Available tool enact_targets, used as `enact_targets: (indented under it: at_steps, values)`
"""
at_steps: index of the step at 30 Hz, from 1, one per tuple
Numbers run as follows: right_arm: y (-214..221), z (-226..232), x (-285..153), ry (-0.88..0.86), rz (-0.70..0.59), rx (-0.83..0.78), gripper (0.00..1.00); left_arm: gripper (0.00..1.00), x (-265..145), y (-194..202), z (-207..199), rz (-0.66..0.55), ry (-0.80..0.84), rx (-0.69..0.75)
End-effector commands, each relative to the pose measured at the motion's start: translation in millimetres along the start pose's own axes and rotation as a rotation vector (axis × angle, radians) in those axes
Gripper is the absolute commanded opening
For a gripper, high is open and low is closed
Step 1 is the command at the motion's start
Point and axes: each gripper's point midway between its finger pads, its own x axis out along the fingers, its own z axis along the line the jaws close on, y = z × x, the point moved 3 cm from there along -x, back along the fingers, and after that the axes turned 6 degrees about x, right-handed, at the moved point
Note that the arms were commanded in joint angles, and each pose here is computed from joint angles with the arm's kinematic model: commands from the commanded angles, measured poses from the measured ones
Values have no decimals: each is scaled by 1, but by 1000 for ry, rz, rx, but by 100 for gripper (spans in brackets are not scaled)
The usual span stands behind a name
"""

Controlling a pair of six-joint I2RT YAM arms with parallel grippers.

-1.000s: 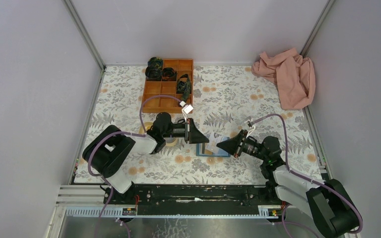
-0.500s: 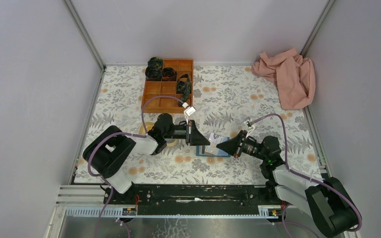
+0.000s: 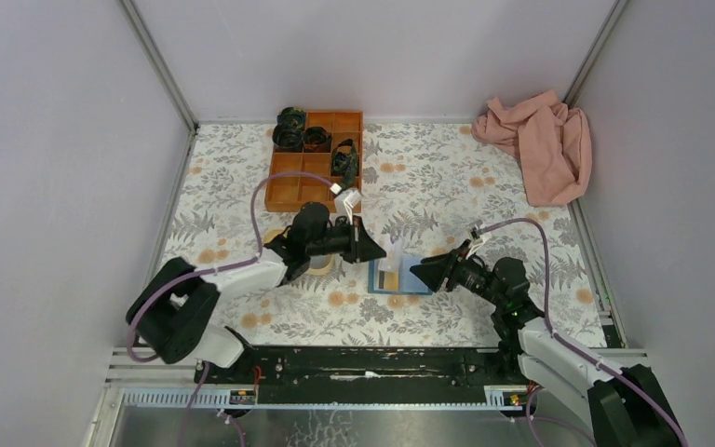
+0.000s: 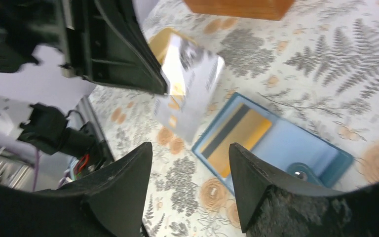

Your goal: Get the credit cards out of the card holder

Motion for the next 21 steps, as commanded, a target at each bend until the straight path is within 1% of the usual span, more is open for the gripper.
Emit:
enact_targets:
  at_steps: [1, 3, 7, 13, 17, 21]
  values:
    - [-11, -24, -1, 172, -48, -38, 65, 0, -32, -21, 40, -26, -449, 26]
    - [-9, -25, 1, 178, -33, -31, 65, 0, -50, -28, 47, -29, -588, 8]
    - [-3, -31, 4, 196, 13, -7, 65, 0, -88, -33, 60, 6, -847, -37]
    - [-1, -32, 7, 194, 31, 9, 65, 0, -143, -39, 74, -15, -1206, -52]
    - [0, -33, 6, 204, 36, 13, 65, 0, -174, -54, 71, -43, -1401, -36]
    - [0, -33, 6, 211, 40, 13, 65, 0, -189, -60, 69, -24, -1503, -20]
